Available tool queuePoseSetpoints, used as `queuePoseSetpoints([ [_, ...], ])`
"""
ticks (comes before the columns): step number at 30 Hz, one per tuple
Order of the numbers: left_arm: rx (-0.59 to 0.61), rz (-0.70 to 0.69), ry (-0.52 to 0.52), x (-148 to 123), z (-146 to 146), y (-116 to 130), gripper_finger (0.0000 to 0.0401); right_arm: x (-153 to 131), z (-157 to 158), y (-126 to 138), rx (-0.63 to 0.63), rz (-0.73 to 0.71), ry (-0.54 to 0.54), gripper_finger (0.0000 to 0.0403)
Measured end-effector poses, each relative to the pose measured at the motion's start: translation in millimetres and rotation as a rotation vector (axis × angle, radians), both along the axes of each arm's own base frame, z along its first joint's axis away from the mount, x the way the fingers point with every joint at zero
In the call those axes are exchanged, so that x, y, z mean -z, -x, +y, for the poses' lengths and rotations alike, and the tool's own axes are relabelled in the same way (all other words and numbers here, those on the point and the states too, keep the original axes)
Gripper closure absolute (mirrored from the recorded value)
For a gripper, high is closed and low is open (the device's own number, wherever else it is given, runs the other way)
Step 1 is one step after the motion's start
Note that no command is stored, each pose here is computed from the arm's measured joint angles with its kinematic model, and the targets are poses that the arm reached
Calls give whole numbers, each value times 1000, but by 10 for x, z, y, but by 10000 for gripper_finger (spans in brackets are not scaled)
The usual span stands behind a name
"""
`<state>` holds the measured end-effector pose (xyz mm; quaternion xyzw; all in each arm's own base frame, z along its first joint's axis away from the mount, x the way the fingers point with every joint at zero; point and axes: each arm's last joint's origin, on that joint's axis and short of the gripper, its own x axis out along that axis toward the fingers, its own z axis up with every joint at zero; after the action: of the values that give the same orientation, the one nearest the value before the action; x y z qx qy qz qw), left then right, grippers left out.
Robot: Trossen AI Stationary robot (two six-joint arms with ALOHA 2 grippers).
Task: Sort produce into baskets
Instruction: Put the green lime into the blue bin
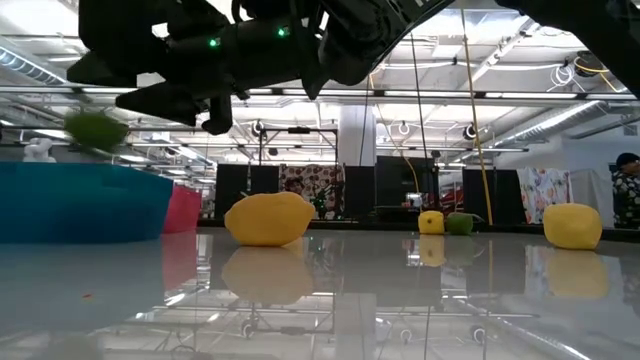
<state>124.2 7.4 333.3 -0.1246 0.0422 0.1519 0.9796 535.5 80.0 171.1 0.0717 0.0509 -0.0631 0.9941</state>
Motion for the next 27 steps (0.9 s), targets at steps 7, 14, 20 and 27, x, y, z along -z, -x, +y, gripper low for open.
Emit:
queuePoseSetpoints([
  [7,5,1,-45,-11,0,-2,136,-125,5,21,-12,-8,98,119],
  [14,-17,45,-52,30,7,5,136,-521,-13,186,-50,133,135,115],
  [20,-45,90,-61,70,15,13,136,-1001,-175,523,-64,348,266,115],
  [27,-106,100,-114,62,34,9,136,-1307,-753,976,7,649,291,115],
])
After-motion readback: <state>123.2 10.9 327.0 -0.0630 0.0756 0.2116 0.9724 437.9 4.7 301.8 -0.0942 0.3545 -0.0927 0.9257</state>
